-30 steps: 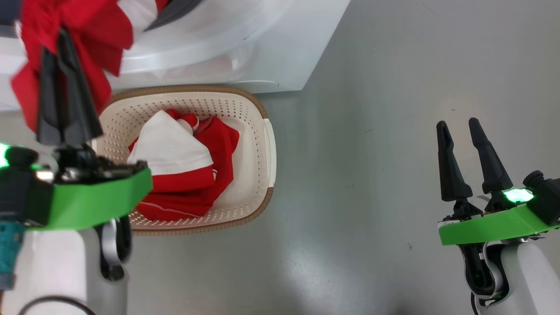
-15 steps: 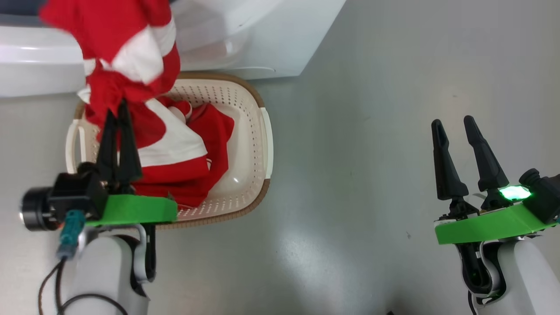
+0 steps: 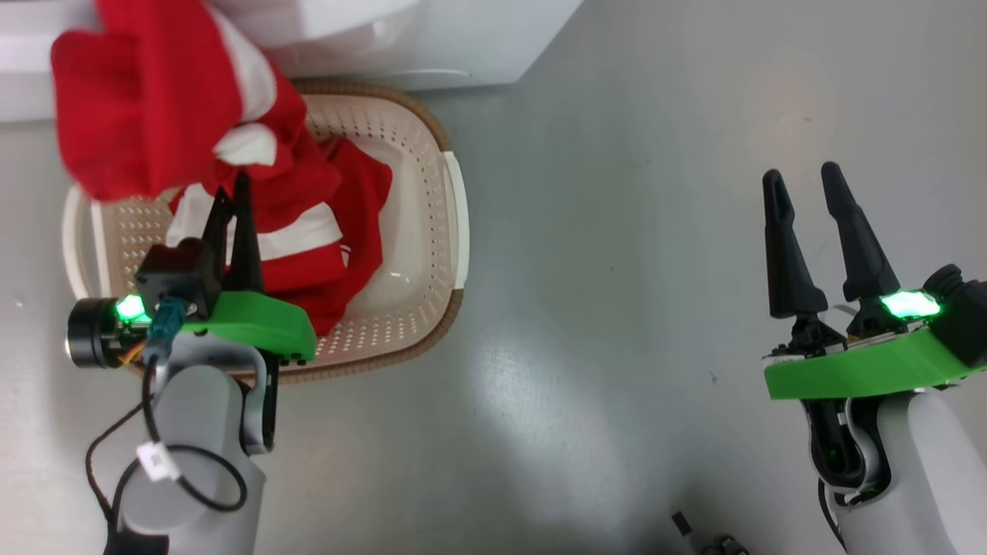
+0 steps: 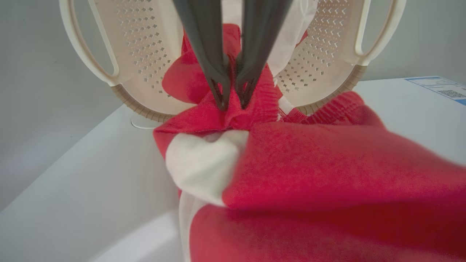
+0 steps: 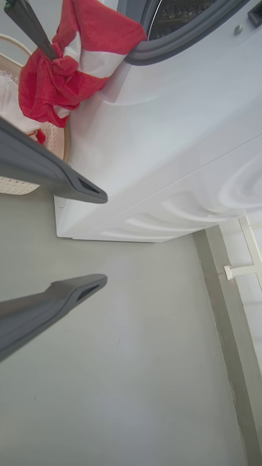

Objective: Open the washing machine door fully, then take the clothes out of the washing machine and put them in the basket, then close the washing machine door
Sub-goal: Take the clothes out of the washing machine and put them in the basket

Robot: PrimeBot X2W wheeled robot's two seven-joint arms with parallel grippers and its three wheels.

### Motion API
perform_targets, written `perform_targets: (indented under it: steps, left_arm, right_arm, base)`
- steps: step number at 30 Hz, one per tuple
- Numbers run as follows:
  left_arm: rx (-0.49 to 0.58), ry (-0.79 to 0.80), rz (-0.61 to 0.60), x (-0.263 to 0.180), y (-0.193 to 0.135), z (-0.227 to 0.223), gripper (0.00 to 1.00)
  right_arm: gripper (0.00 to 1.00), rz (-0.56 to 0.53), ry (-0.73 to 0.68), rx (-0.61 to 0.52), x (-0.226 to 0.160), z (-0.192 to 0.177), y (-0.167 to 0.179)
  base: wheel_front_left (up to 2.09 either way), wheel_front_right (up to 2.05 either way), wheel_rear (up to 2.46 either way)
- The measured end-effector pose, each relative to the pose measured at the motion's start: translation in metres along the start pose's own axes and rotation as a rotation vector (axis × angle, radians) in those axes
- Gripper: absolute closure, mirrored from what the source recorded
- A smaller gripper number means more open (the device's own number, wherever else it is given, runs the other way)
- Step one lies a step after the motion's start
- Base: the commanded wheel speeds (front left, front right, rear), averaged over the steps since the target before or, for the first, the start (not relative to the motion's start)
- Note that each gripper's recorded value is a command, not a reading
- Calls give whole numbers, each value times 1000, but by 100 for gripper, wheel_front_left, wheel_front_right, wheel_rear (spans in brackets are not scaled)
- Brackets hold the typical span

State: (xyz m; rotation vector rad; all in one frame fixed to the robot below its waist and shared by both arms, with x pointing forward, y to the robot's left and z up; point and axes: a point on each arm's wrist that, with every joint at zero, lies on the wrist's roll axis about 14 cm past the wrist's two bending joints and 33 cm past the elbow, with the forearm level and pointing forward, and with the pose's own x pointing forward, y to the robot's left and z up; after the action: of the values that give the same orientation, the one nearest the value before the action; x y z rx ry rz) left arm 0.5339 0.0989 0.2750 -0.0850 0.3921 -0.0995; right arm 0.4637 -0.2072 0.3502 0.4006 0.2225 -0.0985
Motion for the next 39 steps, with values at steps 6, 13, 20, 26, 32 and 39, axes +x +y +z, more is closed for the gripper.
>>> perform_targets:
  steps: [6,13,20,26,32,39]
  left_arm:
    - [16,149,-22,6,-3,-52,100]
    - [23,254,-45,12,-8,-90,100]
    - [38,344,-93,12,-14,-117,100]
    - [40,325,-102,18,-16,-108,71]
    - [40,277,-91,19,-14,-87,0]
    - [24,225,-64,4,-7,-62,0]
  right_arm:
    - [0,-17,15,-6,6,-9,-8]
    - [0,-46,39,-12,7,-21,-18]
    - [0,-50,43,-14,12,-25,-21]
    - [0,-44,38,-11,13,-23,-18]
    - [0,-32,18,-6,13,-14,-13]
    - [0,-7,-15,-8,8,4,-3]
  base:
    - [0,0,0]
    - [0,0,0]
    - [0,0,0]
    - [0,0,0]
    - [0,0,0]
    - [0,0,0]
